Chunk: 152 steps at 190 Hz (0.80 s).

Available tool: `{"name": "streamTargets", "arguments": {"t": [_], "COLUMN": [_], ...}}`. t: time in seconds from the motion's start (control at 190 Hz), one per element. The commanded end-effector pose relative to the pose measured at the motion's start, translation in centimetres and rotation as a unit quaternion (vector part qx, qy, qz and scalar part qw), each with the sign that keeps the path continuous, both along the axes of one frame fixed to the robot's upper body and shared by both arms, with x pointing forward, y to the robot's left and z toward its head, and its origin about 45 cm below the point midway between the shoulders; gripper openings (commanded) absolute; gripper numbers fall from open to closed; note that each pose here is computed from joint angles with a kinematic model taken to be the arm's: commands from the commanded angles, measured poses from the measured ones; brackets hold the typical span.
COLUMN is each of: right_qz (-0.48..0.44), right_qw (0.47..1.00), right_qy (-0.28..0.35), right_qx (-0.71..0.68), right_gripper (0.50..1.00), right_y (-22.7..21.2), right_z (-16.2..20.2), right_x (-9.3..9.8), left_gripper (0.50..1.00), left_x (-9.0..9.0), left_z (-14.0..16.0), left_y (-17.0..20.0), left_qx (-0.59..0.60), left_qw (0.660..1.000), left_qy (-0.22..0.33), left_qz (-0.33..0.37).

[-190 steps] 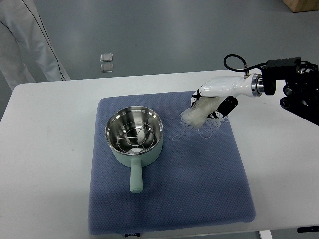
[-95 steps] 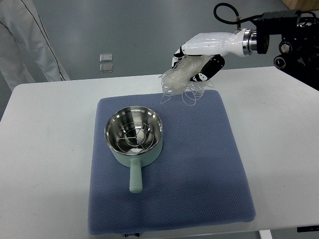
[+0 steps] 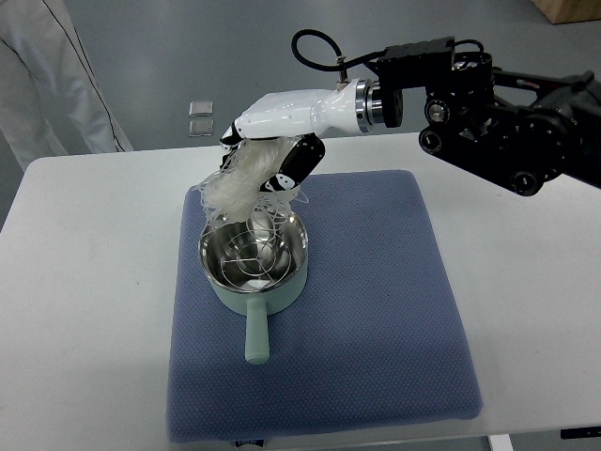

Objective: Put vermicelli into pot with right hand
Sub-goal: 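Carry the vermicelli over the steel pot and lower it in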

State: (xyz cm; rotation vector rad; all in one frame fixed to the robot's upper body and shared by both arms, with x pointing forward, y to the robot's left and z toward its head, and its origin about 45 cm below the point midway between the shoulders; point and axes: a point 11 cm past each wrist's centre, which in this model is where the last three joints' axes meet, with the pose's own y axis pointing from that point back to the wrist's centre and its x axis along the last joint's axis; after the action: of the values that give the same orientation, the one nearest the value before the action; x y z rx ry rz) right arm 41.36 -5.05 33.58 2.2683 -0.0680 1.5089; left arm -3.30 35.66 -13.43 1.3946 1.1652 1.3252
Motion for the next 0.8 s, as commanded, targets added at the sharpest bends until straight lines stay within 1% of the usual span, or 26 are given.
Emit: {"name": "streamTargets", "arguments": {"t": [0.0, 0.174, 0.39, 0.553, 0.627, 0.769, 0.774, 0.779, 0.785, 0.795], "right_qz": [0.005, -0.013, -0.03, -0.038, -0.032, -0.031, -0.031, -0.031, -0.031, -0.031], "right_qw": [1.0, 0.999, 0.998, 0.998, 0.998, 0.998, 0.998, 0.998, 0.998, 0.998], "right_qy": [0.017, 0.039, 0.055, 0.058, 0.063, 0.063, 0.063, 0.063, 0.063, 0.063], "right_qx": [0.003, -0.004, -0.005, 0.0, 0.002, 0.004, 0.004, 0.004, 0.004, 0.004], "right_gripper": [0.5, 0.5, 0.5, 0.5, 0.5, 0.5, 0.523, 0.523, 0.547, 0.547], "right_y": [0.9, 1.0, 0.4, 0.1, 0.7, 0.9, 0.9, 0.9, 0.9, 0.9], "right_z": [-1.7, -4.4, -6.1, -6.9, -7.2, -7.2, -7.2, -7.2, -7.2, -7.2], "right_x": [-0.6, -0.6, -0.4, -0.5, -0.9, -0.9, -0.9, -0.9, -0.9, -0.9], "left_gripper": [1.0, 1.0, 1.0, 1.0, 1.0, 1.0, 1.0, 1.0, 1.0, 1.0], "left_x": [0.0, 0.0, 0.0, 0.0, 0.0, 0.0, 0.0, 0.0, 0.0, 0.0], "left_z": [0.0, 0.0, 0.0, 0.0, 0.0, 0.0, 0.0, 0.0, 0.0, 0.0], "left_y": [0.0, 0.0, 0.0, 0.0, 0.0, 0.0, 0.0, 0.0, 0.0, 0.0], "left_qx": [0.0, 0.0, 0.0, 0.0, 0.0, 0.0, 0.0, 0.0, 0.001, 0.001], "left_qw": [1.0, 1.0, 1.0, 1.0, 1.0, 1.0, 1.0, 1.0, 1.0, 1.0], "left_qy": [0.0, 0.0, 0.0, 0.0, 0.0, 0.0, 0.0, 0.0, 0.0, 0.0], "left_qz": [0.0, 0.0, 0.001, 0.0, 0.0, 0.0, 0.0, 0.0, 0.0, 0.0]}}
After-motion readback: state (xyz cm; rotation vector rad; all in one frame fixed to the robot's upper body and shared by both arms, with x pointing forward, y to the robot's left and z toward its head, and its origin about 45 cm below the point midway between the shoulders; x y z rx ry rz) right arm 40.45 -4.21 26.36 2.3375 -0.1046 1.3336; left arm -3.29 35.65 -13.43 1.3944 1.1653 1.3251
